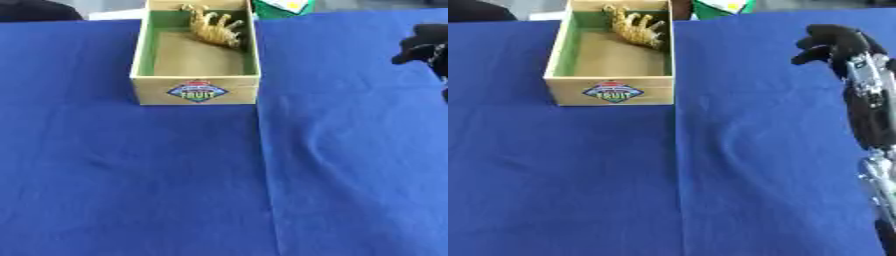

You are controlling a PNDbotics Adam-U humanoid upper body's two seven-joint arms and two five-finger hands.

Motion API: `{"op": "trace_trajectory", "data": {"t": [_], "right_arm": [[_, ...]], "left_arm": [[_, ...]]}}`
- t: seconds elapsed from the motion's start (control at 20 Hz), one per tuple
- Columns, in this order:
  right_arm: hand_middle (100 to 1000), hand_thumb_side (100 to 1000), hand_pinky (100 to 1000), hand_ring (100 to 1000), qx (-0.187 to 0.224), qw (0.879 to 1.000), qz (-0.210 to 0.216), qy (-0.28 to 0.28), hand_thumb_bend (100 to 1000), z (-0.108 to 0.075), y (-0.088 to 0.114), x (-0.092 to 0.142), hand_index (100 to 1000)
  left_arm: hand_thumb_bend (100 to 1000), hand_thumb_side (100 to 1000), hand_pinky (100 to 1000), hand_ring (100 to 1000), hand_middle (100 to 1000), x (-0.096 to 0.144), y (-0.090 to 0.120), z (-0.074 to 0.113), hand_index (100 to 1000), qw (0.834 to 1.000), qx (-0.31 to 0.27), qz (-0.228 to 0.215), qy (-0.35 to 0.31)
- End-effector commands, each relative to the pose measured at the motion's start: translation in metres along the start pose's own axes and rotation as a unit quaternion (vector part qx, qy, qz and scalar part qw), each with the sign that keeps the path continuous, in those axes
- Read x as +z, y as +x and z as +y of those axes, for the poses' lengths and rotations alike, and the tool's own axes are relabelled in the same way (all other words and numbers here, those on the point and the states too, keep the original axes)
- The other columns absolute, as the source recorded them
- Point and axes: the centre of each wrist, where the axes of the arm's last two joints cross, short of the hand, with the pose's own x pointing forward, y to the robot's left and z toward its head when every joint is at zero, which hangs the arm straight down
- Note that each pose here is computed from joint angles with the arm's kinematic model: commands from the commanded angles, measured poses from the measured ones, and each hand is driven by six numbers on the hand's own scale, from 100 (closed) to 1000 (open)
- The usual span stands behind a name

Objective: Pick up objects on the table and place them in the box.

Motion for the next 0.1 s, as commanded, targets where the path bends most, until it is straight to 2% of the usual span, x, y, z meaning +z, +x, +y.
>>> {"op": "trace_trajectory", "data": {"t": [0.05,0.1], "right_arm": [[669,959,832,651,-0.002,1.000,-0.014,-0.024,100,-0.0061,0.0068,-0.0041,811],[670,958,832,651,-0.002,0.999,-0.013,-0.031,100,-0.0066,0.0066,-0.0039,811]], "left_arm": [[100,667,452,526,486,0.0026,0.0098,0.0122,660,0.998,0.019,0.013,0.057],[100,668,451,525,486,0.0080,0.0134,0.0098,660,0.997,0.031,0.023,0.068]]}}
